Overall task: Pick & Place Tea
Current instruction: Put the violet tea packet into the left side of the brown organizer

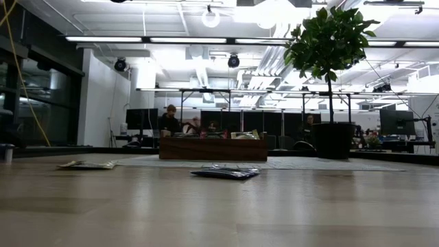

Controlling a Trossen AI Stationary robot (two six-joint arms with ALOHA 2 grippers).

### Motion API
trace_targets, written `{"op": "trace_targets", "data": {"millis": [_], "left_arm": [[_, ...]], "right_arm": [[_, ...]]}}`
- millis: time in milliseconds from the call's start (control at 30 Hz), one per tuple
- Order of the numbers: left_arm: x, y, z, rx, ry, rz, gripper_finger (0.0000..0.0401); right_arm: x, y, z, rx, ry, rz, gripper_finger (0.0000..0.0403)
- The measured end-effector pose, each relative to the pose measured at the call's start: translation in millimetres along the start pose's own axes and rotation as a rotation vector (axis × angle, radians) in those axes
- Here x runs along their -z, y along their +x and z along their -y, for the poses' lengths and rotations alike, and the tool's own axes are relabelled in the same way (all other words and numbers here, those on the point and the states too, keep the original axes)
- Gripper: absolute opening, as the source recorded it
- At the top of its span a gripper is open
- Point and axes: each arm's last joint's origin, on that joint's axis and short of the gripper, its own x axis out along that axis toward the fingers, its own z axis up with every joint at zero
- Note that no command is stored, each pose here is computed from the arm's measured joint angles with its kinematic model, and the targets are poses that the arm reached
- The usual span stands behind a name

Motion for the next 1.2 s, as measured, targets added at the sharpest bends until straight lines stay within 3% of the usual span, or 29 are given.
{"op": "trace_targets", "data": {"millis": [267, 533, 1200], "left_arm": [[-0.2, 0.0, 0.2, 0.007, -0.019, 0.002, 0.0], [-0.2, 0.0, 0.0, -0.003, -0.026, 0.002, 0.0004], [0.7, -0.1, 0.4, 0.029, -0.028, -0.011, 0.0058]], "right_arm": [[-5.0, -1.0, 0.8, 0.009, -0.017, 0.01, 0.0116], [-0.8, -1.1, 0.7, 0.011, -0.033, -0.032, 0.0014], [2.5, -5.1, 4.0, 0.101, -0.012, -0.108, 0.0005]]}}
